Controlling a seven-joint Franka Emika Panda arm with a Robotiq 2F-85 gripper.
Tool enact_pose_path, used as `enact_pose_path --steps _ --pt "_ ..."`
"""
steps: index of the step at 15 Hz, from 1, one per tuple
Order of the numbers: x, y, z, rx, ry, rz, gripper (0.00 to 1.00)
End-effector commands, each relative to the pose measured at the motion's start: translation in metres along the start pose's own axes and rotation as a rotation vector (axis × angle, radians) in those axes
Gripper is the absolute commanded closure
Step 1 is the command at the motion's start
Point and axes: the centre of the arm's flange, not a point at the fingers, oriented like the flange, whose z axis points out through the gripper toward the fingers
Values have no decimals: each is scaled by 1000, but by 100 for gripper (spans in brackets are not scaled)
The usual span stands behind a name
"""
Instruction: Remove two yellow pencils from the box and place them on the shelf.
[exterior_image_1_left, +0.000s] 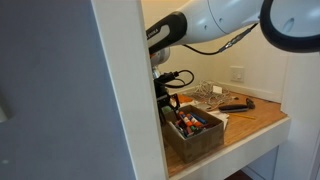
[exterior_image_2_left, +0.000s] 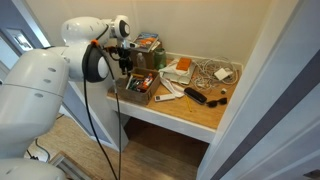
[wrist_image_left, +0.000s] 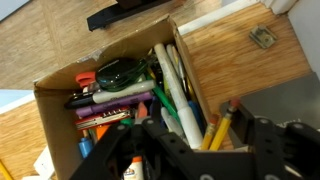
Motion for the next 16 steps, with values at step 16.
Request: enact_pose_path --steps 16 --pt "7 -16 -24 -13 16 -36 98"
